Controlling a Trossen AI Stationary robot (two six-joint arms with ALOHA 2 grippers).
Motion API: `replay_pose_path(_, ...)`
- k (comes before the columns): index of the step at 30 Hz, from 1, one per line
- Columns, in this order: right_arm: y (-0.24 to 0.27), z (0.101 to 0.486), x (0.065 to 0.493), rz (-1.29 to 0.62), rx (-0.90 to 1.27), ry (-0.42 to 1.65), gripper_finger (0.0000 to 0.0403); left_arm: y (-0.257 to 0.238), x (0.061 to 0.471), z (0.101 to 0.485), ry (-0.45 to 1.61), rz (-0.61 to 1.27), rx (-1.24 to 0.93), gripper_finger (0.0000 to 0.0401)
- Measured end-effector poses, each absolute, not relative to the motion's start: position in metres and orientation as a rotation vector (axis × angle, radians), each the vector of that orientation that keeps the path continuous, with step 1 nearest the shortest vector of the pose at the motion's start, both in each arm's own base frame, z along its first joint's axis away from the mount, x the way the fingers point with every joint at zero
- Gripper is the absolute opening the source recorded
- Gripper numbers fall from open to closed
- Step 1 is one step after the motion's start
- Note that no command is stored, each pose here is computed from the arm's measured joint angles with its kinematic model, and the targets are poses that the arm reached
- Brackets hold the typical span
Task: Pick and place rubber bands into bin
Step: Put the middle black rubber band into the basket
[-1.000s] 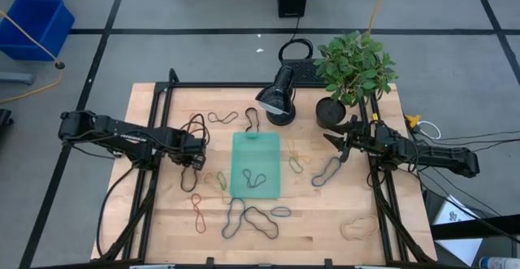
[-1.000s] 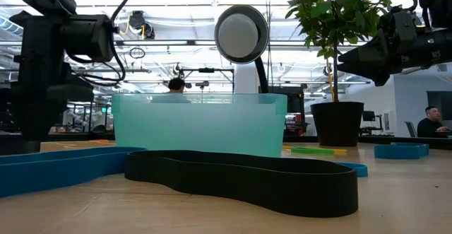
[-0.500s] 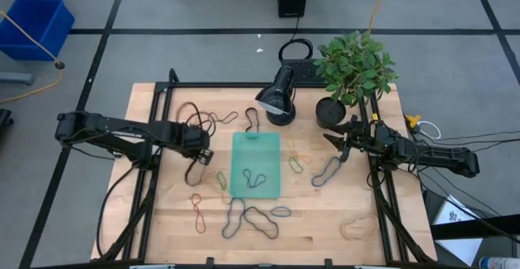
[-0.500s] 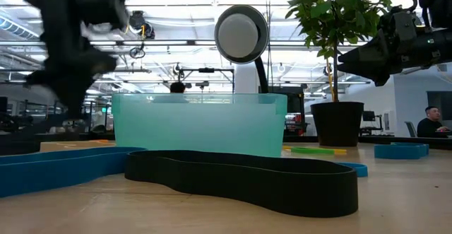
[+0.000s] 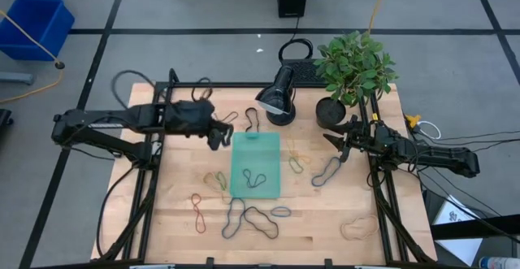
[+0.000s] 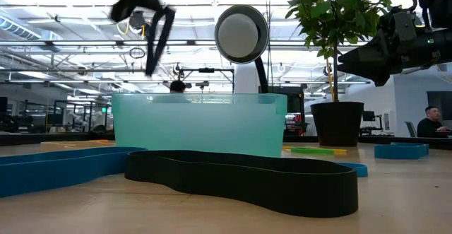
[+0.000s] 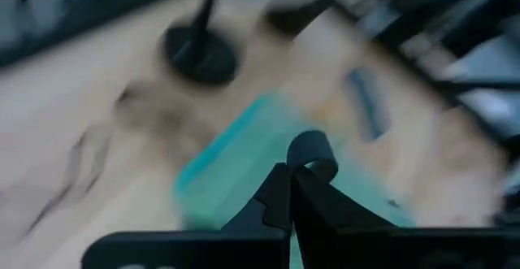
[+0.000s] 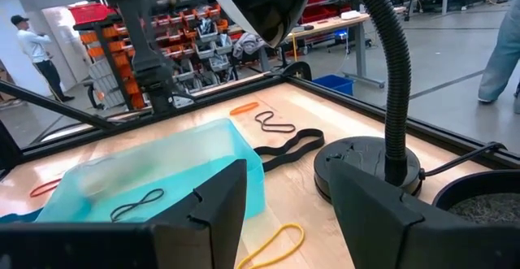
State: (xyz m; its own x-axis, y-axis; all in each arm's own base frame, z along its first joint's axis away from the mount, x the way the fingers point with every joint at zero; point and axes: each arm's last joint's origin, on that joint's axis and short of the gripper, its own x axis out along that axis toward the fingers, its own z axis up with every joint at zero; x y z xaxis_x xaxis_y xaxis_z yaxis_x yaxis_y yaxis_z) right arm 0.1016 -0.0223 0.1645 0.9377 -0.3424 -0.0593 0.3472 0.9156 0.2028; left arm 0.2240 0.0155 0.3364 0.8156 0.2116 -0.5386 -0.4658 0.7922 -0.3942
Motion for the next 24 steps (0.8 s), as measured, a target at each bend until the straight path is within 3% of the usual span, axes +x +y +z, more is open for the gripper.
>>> replay_pose_path(3,-0.022,0.164,0.102,-0.356,0.213,0.023,0.0169,0.010,0.236,0.353,0.359,0.242,-0.462,0.0008)
replay_pose_path(8,-0.022,0.164,0.102,-0.356,0.213,0.023,0.0169,0.000,0.258,0.353,0.315,0.093,-0.367,0.0005)
replay_pose_path(24,-0.022,0.164,0.102,-0.356,0.213,0.023,0.0169,-0.021,0.323,0.254,0.731,0.023,-0.269,0.0006)
